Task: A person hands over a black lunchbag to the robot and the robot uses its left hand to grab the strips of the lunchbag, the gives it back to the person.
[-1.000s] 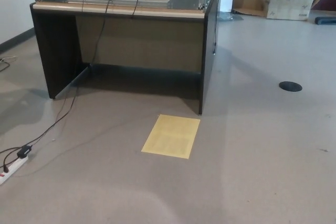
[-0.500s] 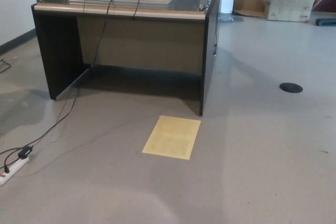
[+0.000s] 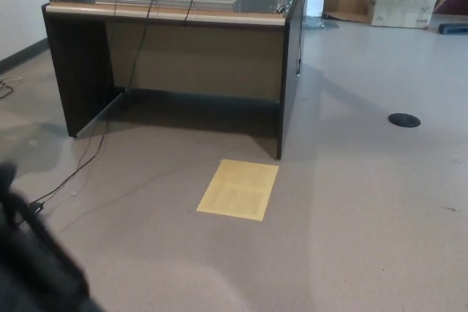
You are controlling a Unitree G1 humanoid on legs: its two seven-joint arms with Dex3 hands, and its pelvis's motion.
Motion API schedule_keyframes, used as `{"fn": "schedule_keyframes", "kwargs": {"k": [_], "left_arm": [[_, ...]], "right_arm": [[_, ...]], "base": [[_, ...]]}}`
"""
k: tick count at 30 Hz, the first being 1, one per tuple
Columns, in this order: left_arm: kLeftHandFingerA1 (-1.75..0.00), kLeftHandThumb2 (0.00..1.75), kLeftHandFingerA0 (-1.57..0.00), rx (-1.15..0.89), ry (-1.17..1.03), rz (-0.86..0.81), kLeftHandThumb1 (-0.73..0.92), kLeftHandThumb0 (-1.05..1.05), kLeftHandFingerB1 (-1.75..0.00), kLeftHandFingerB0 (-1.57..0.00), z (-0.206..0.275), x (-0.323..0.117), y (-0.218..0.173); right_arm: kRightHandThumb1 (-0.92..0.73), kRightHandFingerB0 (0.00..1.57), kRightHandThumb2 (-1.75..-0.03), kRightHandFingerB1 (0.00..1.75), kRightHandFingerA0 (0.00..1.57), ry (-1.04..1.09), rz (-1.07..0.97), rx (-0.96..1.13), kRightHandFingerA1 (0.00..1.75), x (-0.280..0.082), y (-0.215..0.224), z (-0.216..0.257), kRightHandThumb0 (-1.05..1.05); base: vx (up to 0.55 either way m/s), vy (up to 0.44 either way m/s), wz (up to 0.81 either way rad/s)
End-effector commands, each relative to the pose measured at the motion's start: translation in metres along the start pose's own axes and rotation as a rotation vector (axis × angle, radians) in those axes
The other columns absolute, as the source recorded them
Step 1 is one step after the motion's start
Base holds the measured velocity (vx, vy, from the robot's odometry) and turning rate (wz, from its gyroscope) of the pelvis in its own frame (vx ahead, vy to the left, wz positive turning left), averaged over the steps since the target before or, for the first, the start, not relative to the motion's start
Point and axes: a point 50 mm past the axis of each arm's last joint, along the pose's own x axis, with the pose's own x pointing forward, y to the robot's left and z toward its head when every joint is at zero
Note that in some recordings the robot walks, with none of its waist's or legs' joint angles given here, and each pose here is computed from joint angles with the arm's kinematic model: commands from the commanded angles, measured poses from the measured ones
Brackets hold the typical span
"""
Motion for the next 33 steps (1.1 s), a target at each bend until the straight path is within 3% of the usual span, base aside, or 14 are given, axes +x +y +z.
{"fn": "schedule_keyframes", "kwargs": {"k": [1, 10, 11, 12, 13, 17, 18, 19, 22, 28, 33], "left_arm": [[-1.75, 0.54, -0.8, -0.07, -0.184, -0.005, 0.61, -0.17, -1.75, -0.57, 0.033, 0.079, -0.042], [-1.75, 0.55, -0.85, -0.153, -0.372, -0.019, 0.59, -0.25, -1.75, -0.58, 0.12, 0.177, -0.109], [-1.75, 0.54, -0.83, -0.157, -0.386, -0.021, 0.57, -0.24, -1.74, -0.57, 0.128, 0.184, -0.113], [-1.75, 0.54, -0.83, -0.159, -0.403, -0.019, 0.57, -0.24, -1.74, -0.57, 0.135, 0.191, -0.116], [-1.75, 0.55, -0.83, -0.144, -0.423, -0.018, 0.58, -0.27, -1.74, -0.58, 0.147, 0.201, -0.121], [-1.75, 0.56, -0.85, -0.146, -0.459, -0.039, 0.59, -0.28, -1.71, -0.62, 0.167, 0.215, -0.129], [-1.42, 0.81, -1.18, -0.154, -0.472, -0.037, 0.41, -0.37, -1.29, -0.95, 0.18, 0.22, -0.134], [-1.75, 0.57, -0.87, -0.155, -0.473, -0.035, 0.6, -0.31, -1.69, -0.65, 0.184, 0.221, -0.135], [-1.75, 0.56, -0.8, -0.164, -0.493, -0.038, 0.61, -0.3, -1.71, -0.63, 0.196, 0.225, -0.139], [-1.75, 0.57, -0.87, -0.179, -0.512, -0.042, 0.58, -0.31, -1.68, -0.7, 0.208, 0.224, -0.146], [-1.75, 0.55, -0.85, -0.222, -0.535, -0.07, 0.58, -0.3, -1.74, -0.64, 0.215, 0.212, -0.154]], "right_arm": [[-0.69, 0.52, -0.6, 0.41, 0.51, 0.018, -0.029, 0.005, 0.45, -0.007, -0.003, -0.008, -0.53], [-0.67, 0.53, -0.6, 0.44, 0.49, 0.02, -0.067, 0.072, 0.44, -0.014, -0.004, -0.013, -0.51], [-0.58, 0.45, -0.94, 0.55, 0.41, 0.02, -0.071, 0.067, 0.55, -0.013, -0.005, -0.012, -0.6], [-0.58, 0.45, -0.94, 0.55, 0.41, 0.021, -0.075, 0.06, 0.55, -0.012, -0.007, -0.012, -0.6], [-0.69, 0.53, -0.61, 0.44, 0.48, 0.013, -0.072, 0.047, 0.44, -0.011, -0.008, -0.011, -0.54], [-0.7, 0.52, -0.61, 0.43, 0.46, 0.008, -0.068, 0.046, 0.44, -0.011, -0.01, -0.011, -0.54], [-0.69, 0.53, -0.61, 0.44, 0.47, 0.005, -0.07, 0.05, 0.45, -0.011, -0.011, -0.01, -0.53], [-0.69, 0.53, -0.61, 0.44, 0.47, 0.001, -0.072, 0.045, 0.45, -0.011, -0.012, -0.01, -0.53], [-0.69, 0.54, -0.61, 0.45, 0.45, -0.008, -0.075, 0.03, 0.45, -0.009, -0.012, -0.008, -0.53], [-0.69, 0.54, -0.6, 0.45, 0.45, -0.012, -0.073, 0.035, 0.44, -0.007, -0.014, -0.006, -0.54], [-0.7, 0.54, -0.61, 0.45, 0.45, -0.016, -0.063, 0.026, 0.44, -0.008, -0.013, -0.007, -0.55]], "base": [[0.0, 0.0, 0.0], [0.0, 0.0, 0.0], [0.0, 0.0, 0.0], [0.0, 0.0, 0.0], [0.0, 0.0, 0.0], [0.0, 0.0, 0.0], [0.0, 0.0, 0.0], [0.0, 0.0, 0.0], [0.0, 0.0, 0.0], [0.0, 0.0, 0.0], [0.0, 0.0, 0.0]]}}
